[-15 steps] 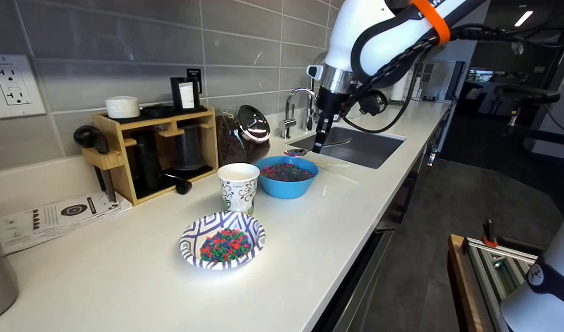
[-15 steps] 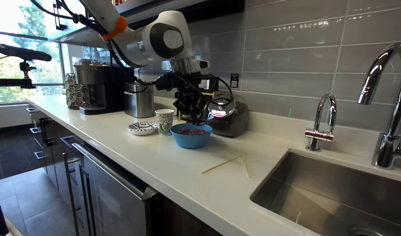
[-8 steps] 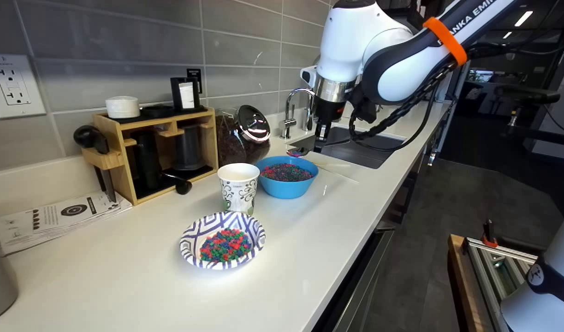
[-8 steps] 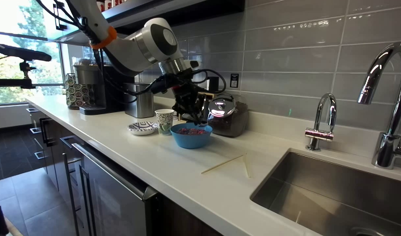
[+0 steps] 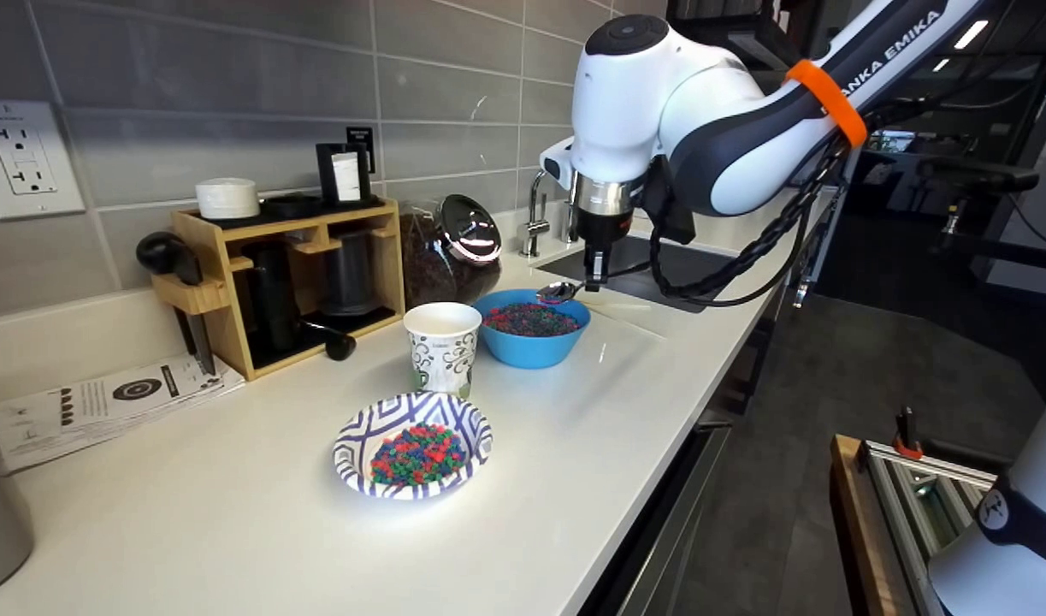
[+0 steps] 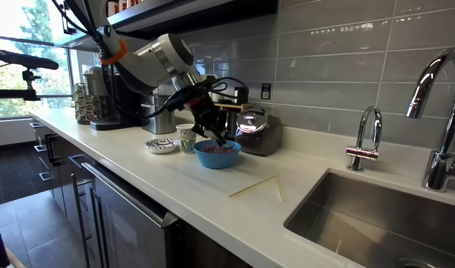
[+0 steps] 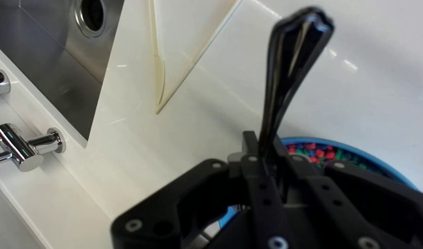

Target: Move some of the contents in the bowl and put it in the cup using a spoon

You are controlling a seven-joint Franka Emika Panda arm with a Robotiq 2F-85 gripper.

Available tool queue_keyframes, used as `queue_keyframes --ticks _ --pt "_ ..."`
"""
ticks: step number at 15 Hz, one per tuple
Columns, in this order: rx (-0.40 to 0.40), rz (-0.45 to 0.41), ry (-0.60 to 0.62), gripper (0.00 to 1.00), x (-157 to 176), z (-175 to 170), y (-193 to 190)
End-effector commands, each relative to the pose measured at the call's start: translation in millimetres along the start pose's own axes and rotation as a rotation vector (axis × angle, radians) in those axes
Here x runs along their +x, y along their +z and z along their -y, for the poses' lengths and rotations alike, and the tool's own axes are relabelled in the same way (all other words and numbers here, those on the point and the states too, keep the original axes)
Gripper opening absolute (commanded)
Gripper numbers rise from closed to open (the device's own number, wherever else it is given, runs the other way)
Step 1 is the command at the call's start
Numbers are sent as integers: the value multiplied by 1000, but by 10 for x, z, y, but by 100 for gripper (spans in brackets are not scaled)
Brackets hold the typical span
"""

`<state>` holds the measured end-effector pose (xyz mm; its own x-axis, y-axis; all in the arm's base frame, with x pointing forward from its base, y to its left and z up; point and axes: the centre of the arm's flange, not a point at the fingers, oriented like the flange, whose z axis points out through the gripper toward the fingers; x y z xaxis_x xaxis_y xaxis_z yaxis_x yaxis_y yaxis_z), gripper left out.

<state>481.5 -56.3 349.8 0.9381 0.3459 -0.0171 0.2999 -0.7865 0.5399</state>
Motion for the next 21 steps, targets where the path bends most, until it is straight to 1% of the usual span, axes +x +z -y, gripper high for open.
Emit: queue_keyframes --ticks 1,7,12,16,18,21 --pt "-73 41 -36 2 137 73 50" --pt "-137 93 -112 2 257 177 135" --pt "-129 113 -159 2 372 303 228" --pt "-88 104 -159 2 465 323 270" --pt "-44 107 -150 2 476 315 291" --pt "57 105 -130 2 473 306 311"
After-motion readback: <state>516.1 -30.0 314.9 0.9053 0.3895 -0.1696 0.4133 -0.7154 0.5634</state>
